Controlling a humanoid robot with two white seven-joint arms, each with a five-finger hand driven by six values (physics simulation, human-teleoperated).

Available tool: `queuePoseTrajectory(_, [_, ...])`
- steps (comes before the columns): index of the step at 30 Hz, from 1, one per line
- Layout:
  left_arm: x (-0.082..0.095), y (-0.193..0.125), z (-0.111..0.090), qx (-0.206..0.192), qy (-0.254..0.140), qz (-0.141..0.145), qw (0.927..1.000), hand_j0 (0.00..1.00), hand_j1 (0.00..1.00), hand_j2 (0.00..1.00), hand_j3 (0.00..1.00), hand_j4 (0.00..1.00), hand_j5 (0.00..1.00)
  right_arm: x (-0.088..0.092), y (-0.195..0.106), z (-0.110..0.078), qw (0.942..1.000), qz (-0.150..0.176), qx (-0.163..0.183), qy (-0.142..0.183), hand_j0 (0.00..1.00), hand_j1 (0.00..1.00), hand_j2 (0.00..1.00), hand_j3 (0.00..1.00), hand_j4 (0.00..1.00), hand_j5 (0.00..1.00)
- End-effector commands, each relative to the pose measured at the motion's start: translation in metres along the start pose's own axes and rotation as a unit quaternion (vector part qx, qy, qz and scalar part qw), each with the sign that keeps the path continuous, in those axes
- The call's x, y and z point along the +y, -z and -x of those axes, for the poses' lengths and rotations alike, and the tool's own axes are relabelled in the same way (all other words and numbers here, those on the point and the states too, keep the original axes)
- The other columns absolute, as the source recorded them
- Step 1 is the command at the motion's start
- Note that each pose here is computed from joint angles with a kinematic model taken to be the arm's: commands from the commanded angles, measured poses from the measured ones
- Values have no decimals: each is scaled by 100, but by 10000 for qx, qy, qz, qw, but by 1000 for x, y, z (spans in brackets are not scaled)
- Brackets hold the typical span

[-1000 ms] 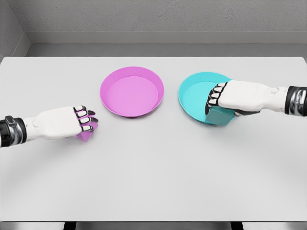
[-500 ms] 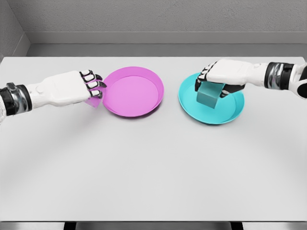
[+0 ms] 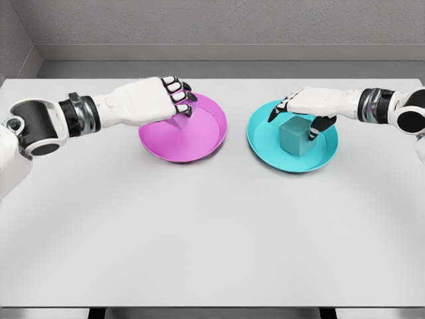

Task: Place the blocks in the corresponding plates according to their colors

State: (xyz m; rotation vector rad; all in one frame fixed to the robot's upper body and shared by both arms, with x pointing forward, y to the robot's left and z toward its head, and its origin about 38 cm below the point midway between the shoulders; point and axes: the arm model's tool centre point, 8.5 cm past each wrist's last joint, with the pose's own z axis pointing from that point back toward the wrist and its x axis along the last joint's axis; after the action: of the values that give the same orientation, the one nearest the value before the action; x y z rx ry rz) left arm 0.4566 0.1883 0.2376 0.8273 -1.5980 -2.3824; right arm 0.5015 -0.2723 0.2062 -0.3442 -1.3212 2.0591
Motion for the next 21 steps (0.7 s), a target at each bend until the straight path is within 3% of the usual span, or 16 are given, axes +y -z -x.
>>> queuePoseTrajectory(1, [-12, 18, -14, -206, -170, 96, 9996, 40, 40, 40, 40, 40, 40, -1, 0, 0, 10000, 26, -4, 27, 100, 100, 100, 100, 100, 100])
queuePoseTrajectory(5, [-17, 26, -12, -240, -219, 211, 9992, 41, 41, 41, 41, 41, 41, -7, -6, 0, 10000, 87, 14, -29, 100, 100, 100, 100, 100, 100])
queuePoseTrajectory(7, [-16, 28, -11, -241, -214, 218, 9992, 45, 45, 45, 45, 45, 45, -15, -12, -7, 9996, 145, -53, -223, 100, 100, 100, 100, 100, 100])
queuePoseTrajectory(10, [-18, 31, -11, -271, -190, 275, 9991, 70, 70, 70, 70, 70, 70, -33, -29, -23, 9974, 247, -172, -653, 100, 100, 100, 100, 100, 100])
queuePoseTrajectory(13, [-18, 30, -10, -259, -181, 287, 9991, 99, 99, 99, 99, 99, 99, -45, -47, -20, 9961, 479, -59, -741, 100, 100, 100, 100, 100, 100])
queuePoseTrajectory(16, [-18, 30, -9, -254, -173, 306, 9991, 100, 100, 100, 100, 100, 100, -52, -66, -19, 9950, 610, 3, -787, 100, 100, 100, 100, 100, 100])
queuePoseTrajectory(21, [-19, 30, -9, -253, -192, 296, 9991, 100, 100, 100, 100, 100, 100, -34, -99, -1, 9956, 878, 191, -275, 100, 100, 100, 100, 100, 100])
